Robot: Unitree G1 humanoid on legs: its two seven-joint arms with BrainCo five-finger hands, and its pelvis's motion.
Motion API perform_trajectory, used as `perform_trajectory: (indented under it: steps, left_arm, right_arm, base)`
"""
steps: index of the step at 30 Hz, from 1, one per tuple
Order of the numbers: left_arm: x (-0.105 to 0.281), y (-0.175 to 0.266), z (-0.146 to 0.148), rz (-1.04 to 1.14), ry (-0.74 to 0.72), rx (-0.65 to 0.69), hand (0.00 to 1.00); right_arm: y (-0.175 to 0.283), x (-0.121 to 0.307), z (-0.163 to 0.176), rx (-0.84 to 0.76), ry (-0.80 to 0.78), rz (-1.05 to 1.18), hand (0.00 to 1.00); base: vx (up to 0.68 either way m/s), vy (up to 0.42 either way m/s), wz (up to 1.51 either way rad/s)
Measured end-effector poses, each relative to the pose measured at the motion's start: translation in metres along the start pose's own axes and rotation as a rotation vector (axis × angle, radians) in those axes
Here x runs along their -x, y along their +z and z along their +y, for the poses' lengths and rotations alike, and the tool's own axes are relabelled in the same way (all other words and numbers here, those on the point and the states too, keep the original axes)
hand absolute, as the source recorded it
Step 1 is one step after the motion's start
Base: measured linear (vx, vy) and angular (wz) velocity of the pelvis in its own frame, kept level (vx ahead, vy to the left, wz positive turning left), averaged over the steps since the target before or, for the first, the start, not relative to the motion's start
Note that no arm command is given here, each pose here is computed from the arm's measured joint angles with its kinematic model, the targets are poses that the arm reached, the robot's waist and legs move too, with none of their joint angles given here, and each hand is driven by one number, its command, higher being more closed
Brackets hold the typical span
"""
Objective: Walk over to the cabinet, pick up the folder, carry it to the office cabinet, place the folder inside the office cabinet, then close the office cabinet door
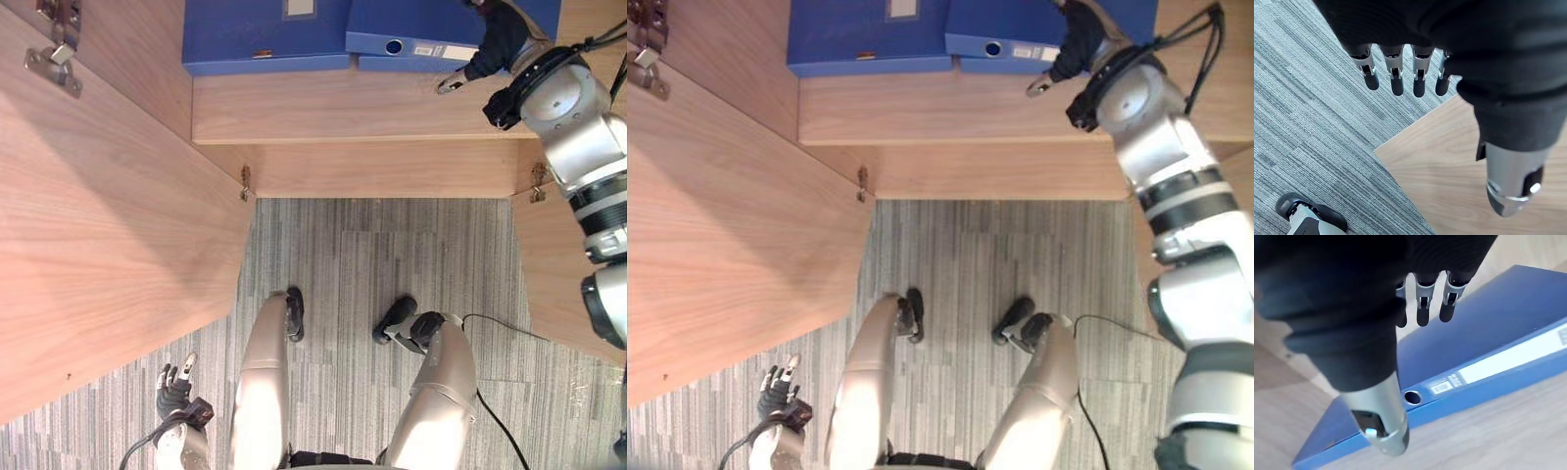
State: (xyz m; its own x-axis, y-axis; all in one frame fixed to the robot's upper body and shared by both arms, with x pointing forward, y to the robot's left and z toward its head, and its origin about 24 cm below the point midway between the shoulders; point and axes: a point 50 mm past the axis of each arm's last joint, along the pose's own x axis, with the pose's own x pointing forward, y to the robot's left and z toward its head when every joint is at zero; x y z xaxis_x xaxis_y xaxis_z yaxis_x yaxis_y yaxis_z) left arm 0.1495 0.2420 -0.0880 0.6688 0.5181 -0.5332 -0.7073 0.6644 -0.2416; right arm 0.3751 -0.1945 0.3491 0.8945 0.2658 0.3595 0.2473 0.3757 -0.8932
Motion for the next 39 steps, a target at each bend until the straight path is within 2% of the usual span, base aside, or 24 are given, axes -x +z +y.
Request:
perform_trajectory:
  steps: [6,14,18,22,29,35,39]
  left_arm:
    - [0.002,0.002,0.002,-0.014,-0.021,-0.008,0.00]
    - [0.001,0.010,0.005,-0.045,-0.009,0.006,0.00]
    - [0.001,0.008,0.006,-0.036,-0.006,0.005,0.00]
    - [0.001,0.006,0.007,-0.025,-0.002,0.005,0.00]
    - [0.003,0.000,0.016,-0.004,0.037,-0.020,0.00]
    - [0.002,0.002,0.015,-0.012,0.033,-0.019,0.00]
    - [0.001,0.007,0.014,-0.033,0.030,-0.021,0.00]
  right_arm:
    - [-0.004,0.010,0.023,0.097,0.243,-0.016,0.00]
    - [-0.009,0.022,0.043,0.130,0.375,-0.019,0.00]
    - [0.005,0.026,0.041,0.143,0.363,-0.089,0.00]
    - [0.020,0.029,0.030,0.103,0.273,-0.161,0.00]
    - [0.016,0.034,0.020,0.066,0.207,-0.164,0.00]
    - [-0.007,0.033,0.012,0.038,0.154,-0.076,0.00]
    - [-0.042,0.039,0.015,0.043,0.146,0.072,0.00]
  base:
    - [0.00,0.000,0.00]
    - [0.00,0.000,0.00]
    - [0.00,0.012,-0.02]
    - [-0.01,0.036,-0.05]
    - [0.01,0.076,-0.04]
    - [0.00,0.053,0.05]
    - [-0.03,0.005,0.03]
